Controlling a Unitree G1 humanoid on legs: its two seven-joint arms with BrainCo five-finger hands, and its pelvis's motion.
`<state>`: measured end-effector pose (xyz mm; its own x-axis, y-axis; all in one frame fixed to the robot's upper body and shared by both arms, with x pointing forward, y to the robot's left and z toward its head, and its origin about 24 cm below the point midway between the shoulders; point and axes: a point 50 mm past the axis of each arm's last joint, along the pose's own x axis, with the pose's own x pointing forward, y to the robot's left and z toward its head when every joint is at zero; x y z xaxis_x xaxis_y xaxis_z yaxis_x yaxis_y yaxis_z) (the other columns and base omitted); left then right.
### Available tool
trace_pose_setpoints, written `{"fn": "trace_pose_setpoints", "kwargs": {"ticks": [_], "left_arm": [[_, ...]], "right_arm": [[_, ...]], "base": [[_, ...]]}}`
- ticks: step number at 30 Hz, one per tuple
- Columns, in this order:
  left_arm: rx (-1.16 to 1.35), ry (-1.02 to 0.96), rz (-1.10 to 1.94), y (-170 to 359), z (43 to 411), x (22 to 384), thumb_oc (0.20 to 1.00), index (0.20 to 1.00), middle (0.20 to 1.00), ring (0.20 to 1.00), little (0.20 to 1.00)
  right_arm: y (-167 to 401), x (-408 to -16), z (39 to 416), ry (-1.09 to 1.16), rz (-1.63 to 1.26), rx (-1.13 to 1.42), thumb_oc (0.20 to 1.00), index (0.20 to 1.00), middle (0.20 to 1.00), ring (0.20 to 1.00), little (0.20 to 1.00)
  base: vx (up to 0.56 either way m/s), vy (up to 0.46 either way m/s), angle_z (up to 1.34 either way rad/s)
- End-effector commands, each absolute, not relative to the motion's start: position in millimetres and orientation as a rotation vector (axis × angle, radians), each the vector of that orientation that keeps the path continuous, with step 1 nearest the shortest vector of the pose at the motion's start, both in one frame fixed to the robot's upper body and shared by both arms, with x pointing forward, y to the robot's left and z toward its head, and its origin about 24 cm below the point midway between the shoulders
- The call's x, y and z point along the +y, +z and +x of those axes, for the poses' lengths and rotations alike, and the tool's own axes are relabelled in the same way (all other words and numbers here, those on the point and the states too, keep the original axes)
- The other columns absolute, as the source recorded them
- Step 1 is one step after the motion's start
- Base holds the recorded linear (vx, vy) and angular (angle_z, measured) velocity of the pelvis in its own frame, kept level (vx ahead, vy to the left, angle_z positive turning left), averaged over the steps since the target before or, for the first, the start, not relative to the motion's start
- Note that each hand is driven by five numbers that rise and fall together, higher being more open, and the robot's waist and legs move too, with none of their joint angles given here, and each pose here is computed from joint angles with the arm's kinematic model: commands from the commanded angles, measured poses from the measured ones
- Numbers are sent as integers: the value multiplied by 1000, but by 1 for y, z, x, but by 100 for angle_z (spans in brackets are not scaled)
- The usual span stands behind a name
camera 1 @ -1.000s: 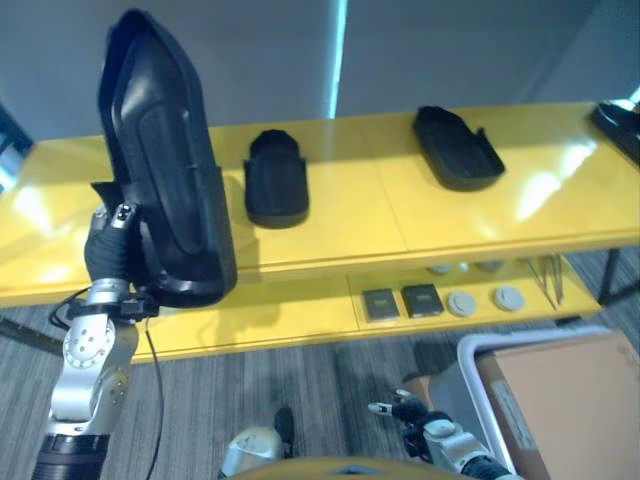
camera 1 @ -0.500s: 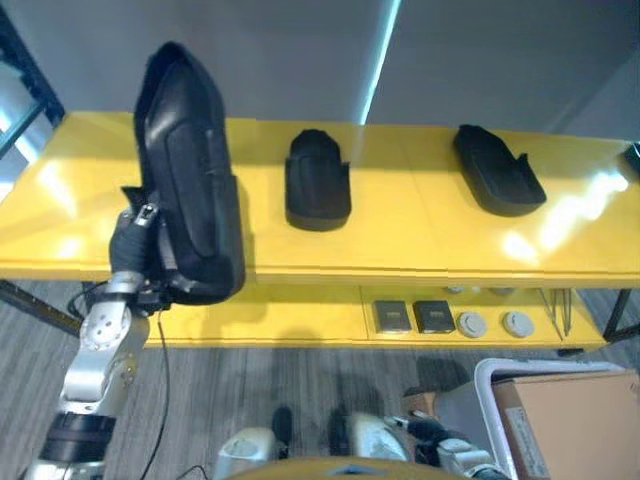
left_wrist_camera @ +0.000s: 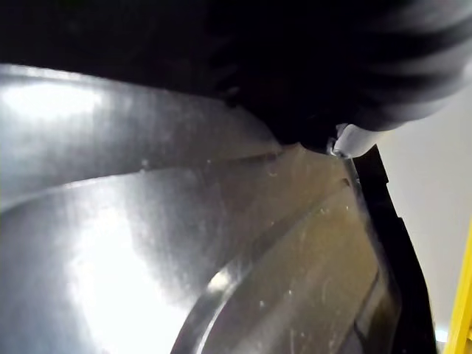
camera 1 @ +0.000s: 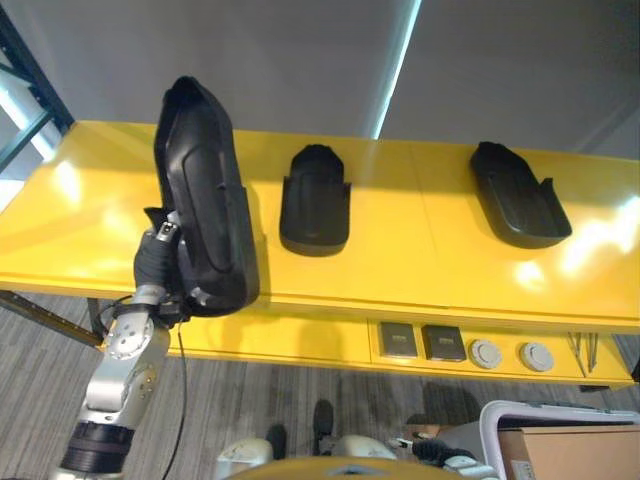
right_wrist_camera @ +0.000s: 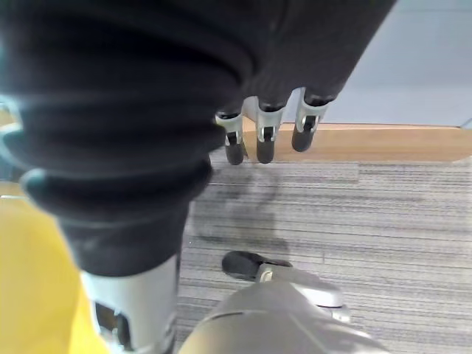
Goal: Move parts from the plastic box to the shelf.
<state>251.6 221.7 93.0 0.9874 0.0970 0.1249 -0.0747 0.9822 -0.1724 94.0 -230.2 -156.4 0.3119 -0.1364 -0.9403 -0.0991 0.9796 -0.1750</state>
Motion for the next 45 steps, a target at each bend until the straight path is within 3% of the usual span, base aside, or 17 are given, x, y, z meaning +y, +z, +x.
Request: {"fn": "trace_pose_setpoints", "kwargs": {"ticks": [1,11,16,24,35,45], "left_arm": [[-333,14,-163,135,261,208,200,200,200,200,200],[-394,76,-14,154,264,218,200,200,200,200,200],[-354,132,80,154,261,232,200,200,200,200,200],[-125,383,381,141,277,288,200,200,200,200,200],[237,521,698,149,304,374,200,200,200,200,200],[348,468,862,161,322,382,200,200,200,200,200]], "right_arm": [[-158,-241,82,-82,-233,1290,1000,1000,1000,1000,1000],[-156,-262,69,-157,-240,1327,1000,1000,1000,1000,1000],[-161,-252,54,-91,-246,1360,1000,1000,1000,1000,1000],[-161,-245,53,9,-345,1381,1000,1000,1000,1000,1000],[-150,-273,56,87,-453,1415,1000,1000,1000,1000,1000],[-145,-288,53,119,-496,1436,1000,1000,1000,1000,1000]], "base": [[-50,19,44],[-36,284,16],[46,239,-4],[52,71,-2],[52,-7,-3],[38,3,-10]]}}
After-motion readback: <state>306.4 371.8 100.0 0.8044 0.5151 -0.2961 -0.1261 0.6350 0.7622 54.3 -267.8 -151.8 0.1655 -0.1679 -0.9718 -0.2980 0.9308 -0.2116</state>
